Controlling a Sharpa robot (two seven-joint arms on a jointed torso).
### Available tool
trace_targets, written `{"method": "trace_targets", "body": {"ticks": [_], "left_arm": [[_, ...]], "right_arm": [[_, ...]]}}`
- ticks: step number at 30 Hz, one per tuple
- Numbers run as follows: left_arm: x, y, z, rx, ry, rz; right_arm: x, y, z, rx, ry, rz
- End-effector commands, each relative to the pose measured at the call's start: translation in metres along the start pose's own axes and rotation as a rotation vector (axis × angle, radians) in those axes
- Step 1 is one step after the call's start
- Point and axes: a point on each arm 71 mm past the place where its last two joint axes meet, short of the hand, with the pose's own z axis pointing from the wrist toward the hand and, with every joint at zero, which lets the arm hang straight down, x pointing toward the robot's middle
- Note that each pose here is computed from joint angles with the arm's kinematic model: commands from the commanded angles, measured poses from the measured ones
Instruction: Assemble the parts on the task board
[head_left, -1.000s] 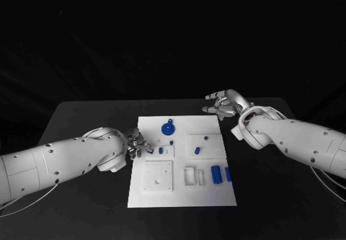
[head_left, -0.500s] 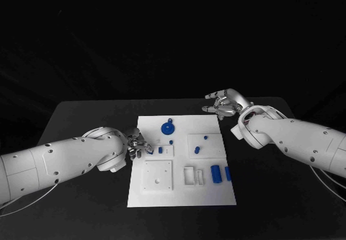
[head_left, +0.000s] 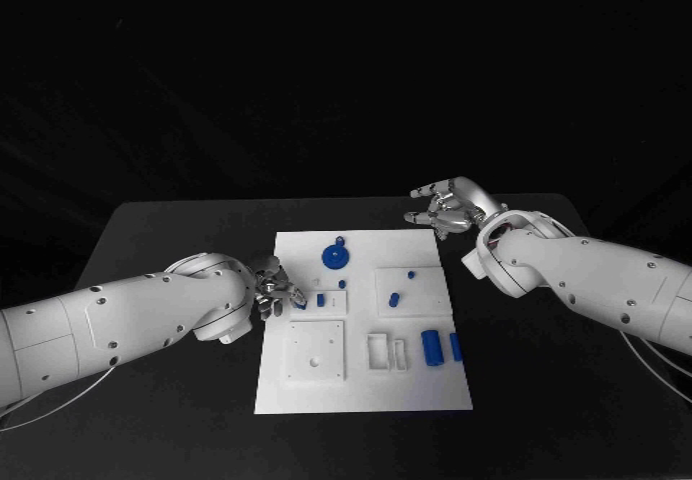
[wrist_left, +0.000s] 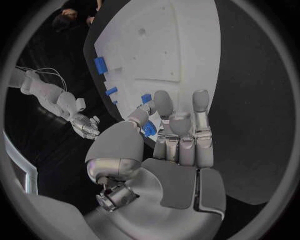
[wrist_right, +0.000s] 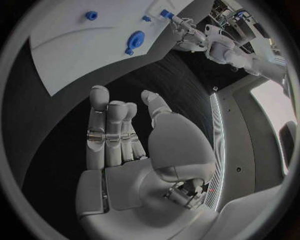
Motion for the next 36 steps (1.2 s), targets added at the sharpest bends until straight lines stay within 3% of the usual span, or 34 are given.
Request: {"method": "trace_targets", "body": {"ticks": [1,11,28,36], "left_arm": [[0.0138,0.0046,0.0013,-0.030,0.071,0.030],[0.0128,0.0035,0.0002,-0.008,0.051,0.024],[0.0044,0.0015,-0.0071,0.080,-0.112,-0.085],[0.0050,0.0030,-0.0087,0.074,-0.121,-0.105]], "right_arm": [[0.0011,0.0011,-0.0003,-0.011,0.012,0.000],[0.0005,0.0005,-0.0004,-0.011,0.010,0.000],[-0.0006,-0.0006,-0.0006,-0.009,0.008,0.000],[-0.0010,-0.0011,-0.0008,-0.008,0.007,0.000]]}}
